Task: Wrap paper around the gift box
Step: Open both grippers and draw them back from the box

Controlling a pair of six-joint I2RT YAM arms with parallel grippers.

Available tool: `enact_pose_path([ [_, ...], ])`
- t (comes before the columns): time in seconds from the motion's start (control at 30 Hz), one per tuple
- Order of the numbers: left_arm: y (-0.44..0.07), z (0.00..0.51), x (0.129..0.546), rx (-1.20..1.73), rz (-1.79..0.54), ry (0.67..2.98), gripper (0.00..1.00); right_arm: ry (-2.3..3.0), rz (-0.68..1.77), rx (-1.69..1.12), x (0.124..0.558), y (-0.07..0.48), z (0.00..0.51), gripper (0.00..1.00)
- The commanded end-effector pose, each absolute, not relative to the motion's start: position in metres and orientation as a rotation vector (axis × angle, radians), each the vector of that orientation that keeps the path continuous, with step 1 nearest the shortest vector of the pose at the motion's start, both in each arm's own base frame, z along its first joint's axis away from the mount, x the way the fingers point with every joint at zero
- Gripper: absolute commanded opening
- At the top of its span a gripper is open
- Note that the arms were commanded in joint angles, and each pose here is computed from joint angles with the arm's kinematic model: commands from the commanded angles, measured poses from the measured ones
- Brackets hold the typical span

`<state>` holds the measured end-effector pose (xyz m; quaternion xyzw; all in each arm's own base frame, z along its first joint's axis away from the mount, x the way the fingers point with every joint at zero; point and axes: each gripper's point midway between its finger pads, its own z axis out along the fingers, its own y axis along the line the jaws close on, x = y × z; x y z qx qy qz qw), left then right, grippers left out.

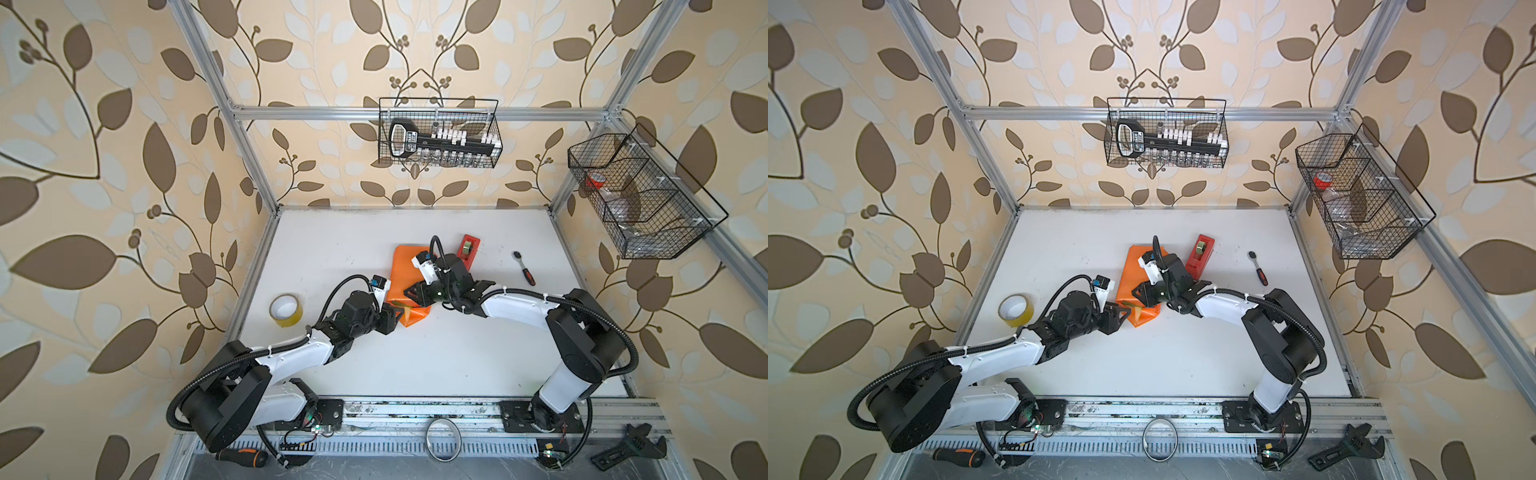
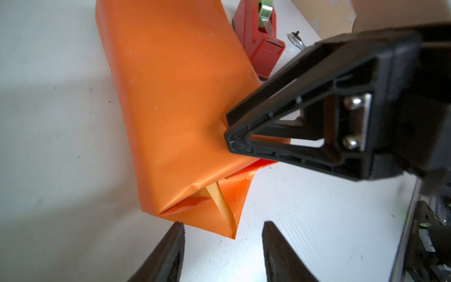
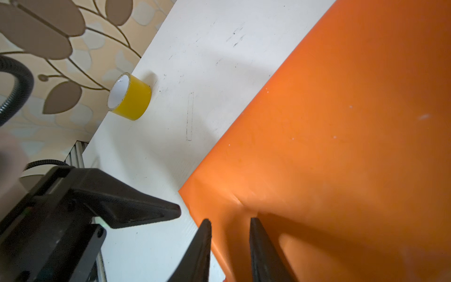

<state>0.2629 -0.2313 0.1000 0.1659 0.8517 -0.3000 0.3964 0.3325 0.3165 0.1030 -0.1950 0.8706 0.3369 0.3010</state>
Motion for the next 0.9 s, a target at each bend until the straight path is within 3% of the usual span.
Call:
enact_pose_path([
  [0.0,-0.246,0.140,0.259,0.638,-0.732,2.020,0.54,2.281,0.999,-0.494,0.331,0.316,0.136,0.31],
  [0.2,-0.232,0.177,0.260,0.829,-0.486,1.852,0.54,2.191,1.097,-0.417,0.325,0.298,0.174,0.35],
  [0.3,-0.202,0.190,0.277,0.758,-0.259,1.816,0.55,2.206,1.012,-0.368,0.320,0.275,0.169,0.40],
  [0.4,-0.156,0.194,0.306,0.524,-0.103,1.879,0.65,2.238,0.874,-0.293,0.319,0.247,0.153,0.46],
  [0.5,-0.113,0.184,0.331,0.085,-0.245,2.040,0.70,2.261,0.787,-0.231,0.316,0.229,0.138,0.53],
  [0.6,-0.122,0.163,0.347,-0.119,-0.480,2.188,0.70,2.270,0.797,-0.199,0.317,0.227,0.131,0.62],
  [0.7,-0.157,0.144,0.359,-0.136,-0.675,2.331,0.70,2.267,0.878,-0.181,0.317,0.233,0.130,0.67],
  [0.87,-0.211,0.136,0.368,-0.088,-1.018,2.344,0.73,2.284,0.925,-0.157,0.321,0.231,0.122,0.73],
])
